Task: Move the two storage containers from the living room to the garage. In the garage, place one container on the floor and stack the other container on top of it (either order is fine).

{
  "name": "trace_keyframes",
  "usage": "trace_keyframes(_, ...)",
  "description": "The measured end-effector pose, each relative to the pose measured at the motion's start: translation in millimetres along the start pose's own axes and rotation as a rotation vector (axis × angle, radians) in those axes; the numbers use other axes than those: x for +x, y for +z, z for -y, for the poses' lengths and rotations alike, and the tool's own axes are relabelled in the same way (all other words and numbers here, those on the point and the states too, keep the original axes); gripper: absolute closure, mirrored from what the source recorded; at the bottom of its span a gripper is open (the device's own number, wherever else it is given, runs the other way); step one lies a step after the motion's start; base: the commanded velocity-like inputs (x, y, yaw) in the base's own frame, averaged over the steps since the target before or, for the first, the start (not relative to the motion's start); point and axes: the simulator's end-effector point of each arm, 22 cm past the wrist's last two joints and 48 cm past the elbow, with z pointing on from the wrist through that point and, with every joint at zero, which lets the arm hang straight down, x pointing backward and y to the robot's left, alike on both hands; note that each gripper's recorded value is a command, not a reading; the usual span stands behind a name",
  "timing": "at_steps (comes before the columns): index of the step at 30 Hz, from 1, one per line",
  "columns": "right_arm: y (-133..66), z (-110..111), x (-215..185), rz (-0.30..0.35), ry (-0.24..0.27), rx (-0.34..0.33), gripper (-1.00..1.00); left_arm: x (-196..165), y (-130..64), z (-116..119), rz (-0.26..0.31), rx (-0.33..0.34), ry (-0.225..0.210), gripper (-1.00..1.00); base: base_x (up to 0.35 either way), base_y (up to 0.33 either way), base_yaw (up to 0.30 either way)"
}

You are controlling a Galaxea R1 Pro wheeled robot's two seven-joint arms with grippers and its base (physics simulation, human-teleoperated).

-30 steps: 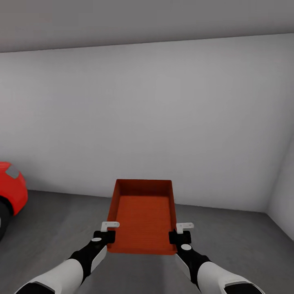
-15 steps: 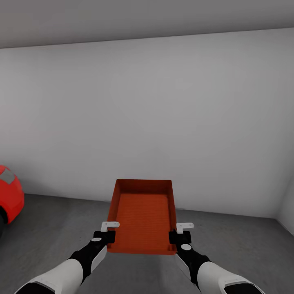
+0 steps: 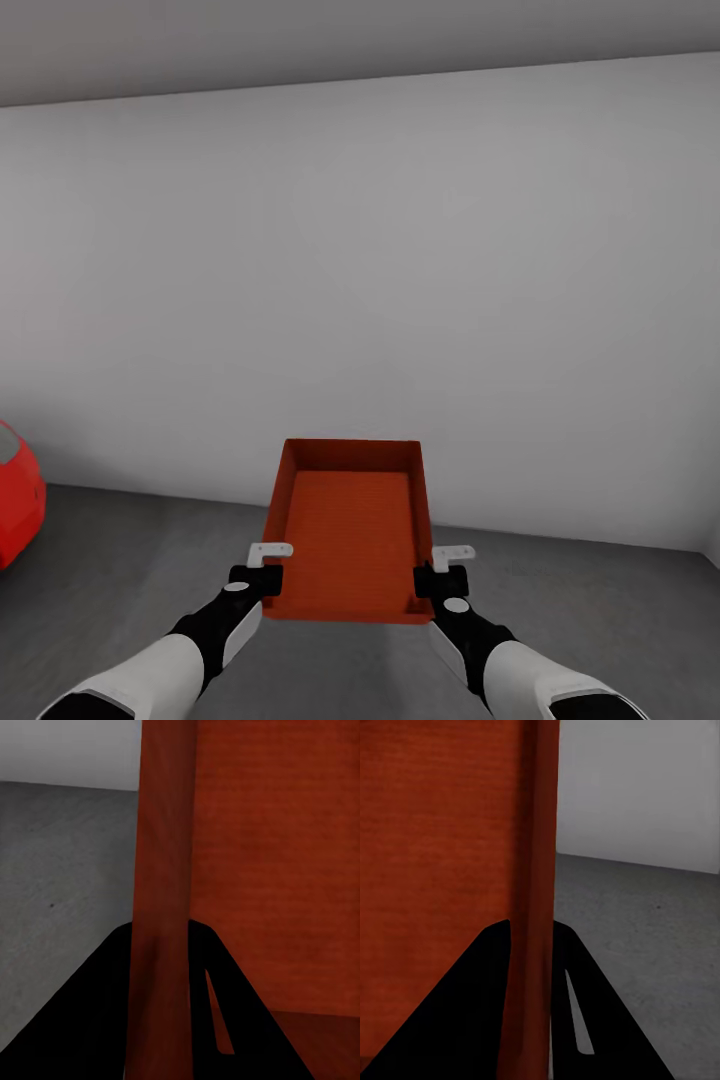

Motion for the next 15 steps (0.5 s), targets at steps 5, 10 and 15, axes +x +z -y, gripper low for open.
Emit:
trace_keyframes(5, 0.5, 0, 2, -0.003, 0.000, 0.000, 1.00, 1, 0.9, 0, -0.003, 0.000, 0.001, 1.00, 0.321, 0.001, 0.000)
trace_keyframes(10, 2.3, -1, 6, -0.011, 0.000, 0.000, 1.00, 6, 3.1, 0, -0.011, 0.000, 0.001, 1.00, 0.183, 0.000, 0.000)
trace_keyframes(15, 4.2, 0, 10, -0.020, -0.002, -0.002, 1.00, 10, 5.1, 1, -0.019, 0.000, 0.002, 1.00, 0.008, 0.000, 0.000)
